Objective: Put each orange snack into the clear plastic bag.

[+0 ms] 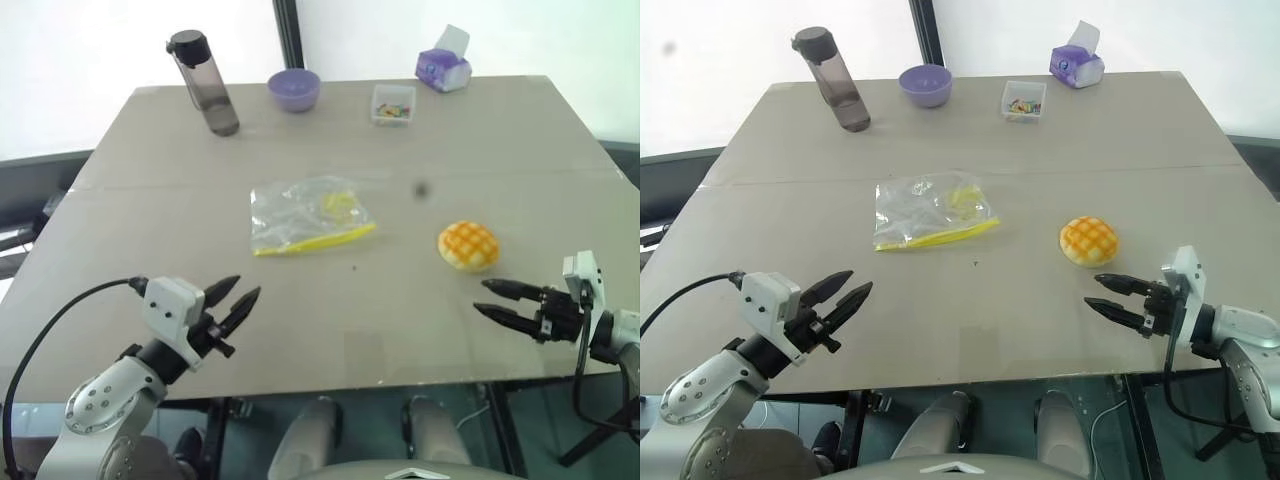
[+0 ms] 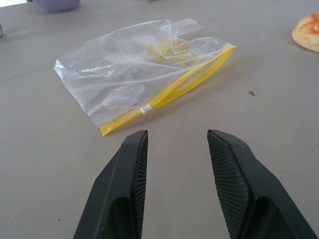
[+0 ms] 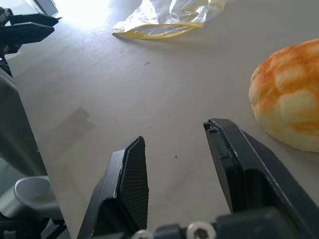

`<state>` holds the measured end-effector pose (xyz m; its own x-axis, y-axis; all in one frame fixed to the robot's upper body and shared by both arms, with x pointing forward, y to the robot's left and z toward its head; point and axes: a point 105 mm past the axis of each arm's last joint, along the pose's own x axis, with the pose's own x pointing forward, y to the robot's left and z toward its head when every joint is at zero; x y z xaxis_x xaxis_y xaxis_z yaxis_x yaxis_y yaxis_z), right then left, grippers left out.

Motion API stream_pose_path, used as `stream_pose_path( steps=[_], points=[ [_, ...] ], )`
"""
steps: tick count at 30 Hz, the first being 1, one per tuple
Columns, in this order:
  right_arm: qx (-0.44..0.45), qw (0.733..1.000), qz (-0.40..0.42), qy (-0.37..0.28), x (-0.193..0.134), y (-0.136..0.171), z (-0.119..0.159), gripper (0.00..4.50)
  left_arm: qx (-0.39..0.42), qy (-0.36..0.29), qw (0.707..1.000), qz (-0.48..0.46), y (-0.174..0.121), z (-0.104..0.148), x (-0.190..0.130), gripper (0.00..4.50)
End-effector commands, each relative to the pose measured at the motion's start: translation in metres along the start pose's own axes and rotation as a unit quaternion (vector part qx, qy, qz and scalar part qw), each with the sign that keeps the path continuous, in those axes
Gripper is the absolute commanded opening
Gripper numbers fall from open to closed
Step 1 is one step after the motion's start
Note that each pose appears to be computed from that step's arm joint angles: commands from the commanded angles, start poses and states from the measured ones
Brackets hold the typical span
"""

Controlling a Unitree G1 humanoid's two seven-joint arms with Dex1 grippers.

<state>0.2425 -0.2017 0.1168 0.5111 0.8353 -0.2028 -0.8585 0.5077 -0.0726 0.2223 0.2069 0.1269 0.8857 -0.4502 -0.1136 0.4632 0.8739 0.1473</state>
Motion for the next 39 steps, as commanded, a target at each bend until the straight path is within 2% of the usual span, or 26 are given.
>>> stream_pose_path(
  steps=[1,27,33,38,39],
  points=[
    [-0.029,0.999,-0.008,-0.018,-0.001,-0.001,0.014,2.15,0.012,-0.022,1.0,0.003,0.003,0.011,-0.002,1.99],
    [-0.045,0.999,-0.005,-0.025,0.007,-0.001,0.021,2.15,-0.004,-0.018,1.0,0.019,0.017,0.003,0.0,1.99],
    [-0.074,0.995,0.009,-0.061,0.027,0.001,0.049,2.15,-0.058,-0.003,0.997,0.051,0.042,-0.003,0.013,1.99],
    [-0.096,0.993,0.032,-0.055,0.04,0.004,0.064,2.15,-0.141,-0.012,0.986,0.083,0.065,0.002,0.033,1.99],
    [-0.098,0.993,0.037,-0.05,0.041,0.005,0.066,2.57,-0.153,-0.012,0.984,0.09,0.07,0.003,0.038,2.41]
  ],
)
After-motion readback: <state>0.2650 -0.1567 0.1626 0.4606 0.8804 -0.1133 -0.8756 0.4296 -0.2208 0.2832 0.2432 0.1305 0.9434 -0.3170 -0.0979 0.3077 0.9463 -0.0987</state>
